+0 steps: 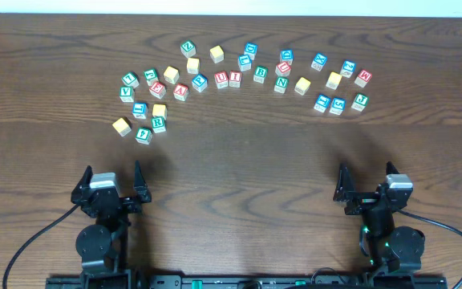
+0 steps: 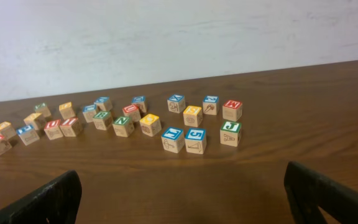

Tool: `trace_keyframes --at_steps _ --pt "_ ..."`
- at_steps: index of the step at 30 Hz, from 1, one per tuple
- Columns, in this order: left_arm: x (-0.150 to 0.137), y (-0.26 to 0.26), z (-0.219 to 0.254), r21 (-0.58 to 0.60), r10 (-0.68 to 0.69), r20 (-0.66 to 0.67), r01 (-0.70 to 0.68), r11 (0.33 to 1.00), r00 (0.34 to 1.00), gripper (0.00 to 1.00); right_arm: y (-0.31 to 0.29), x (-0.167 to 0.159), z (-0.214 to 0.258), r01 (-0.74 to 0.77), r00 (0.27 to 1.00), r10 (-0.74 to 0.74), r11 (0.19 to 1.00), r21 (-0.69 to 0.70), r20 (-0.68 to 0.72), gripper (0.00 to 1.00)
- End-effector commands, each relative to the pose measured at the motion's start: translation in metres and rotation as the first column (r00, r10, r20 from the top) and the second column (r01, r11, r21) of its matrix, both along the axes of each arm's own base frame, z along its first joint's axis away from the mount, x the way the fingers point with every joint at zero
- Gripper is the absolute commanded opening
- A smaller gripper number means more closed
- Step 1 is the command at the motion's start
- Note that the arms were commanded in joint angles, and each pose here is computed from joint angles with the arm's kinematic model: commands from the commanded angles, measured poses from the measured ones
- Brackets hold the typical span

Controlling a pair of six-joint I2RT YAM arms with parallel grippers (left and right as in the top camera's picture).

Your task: Spell out NEURIPS

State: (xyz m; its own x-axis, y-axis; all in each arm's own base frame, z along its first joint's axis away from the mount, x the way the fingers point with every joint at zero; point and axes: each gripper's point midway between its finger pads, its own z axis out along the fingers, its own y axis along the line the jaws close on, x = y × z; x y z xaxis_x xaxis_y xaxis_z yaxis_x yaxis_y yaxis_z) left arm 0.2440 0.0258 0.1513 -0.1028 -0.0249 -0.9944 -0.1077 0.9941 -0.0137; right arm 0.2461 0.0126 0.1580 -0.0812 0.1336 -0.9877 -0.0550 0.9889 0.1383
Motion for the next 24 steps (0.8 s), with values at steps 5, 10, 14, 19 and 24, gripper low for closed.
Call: trace_keyframes --at_steps 5,10,14,19,24 --pt "-0.002 0.004 -0.015 0.007 0.020 -0.051 -0.019 1.000 0.998 0.98 -0.001 0.000 -0.001 0.005 1.000 -0.005 1.000 -0.014 0.002 0.99" --pt "-0.002 0.004 -0.015 0.007 0.020 -0.051 -0.019 1.000 0.998 0.98 -0.001 0.000 -0.001 0.005 1.000 -0.005 1.000 -0.014 0.003 0.99" --pt "-0.002 0.003 -0.015 0.007 0.019 -0.051 -0.019 1.000 0.999 0.98 -0.001 0.000 -0.001 0.005 1.000 -0.005 1.000 -0.014 0.002 0.99" --pt "-0.002 0.003 -0.014 0.004 0.015 -0.048 -0.015 1.000 0.999 0.98 -0.001 0.000 -0.001 0.005 1.000 -0.005 1.000 -0.014 0.003 0.99" --pt "0.000 -0.007 -0.012 -0.009 -0.040 -0.037 0.040 0.999 0.999 0.98 -0.001 0.000 -0.001 0.005 1.000 -0.005 1.000 -0.014 0.002 0.99"
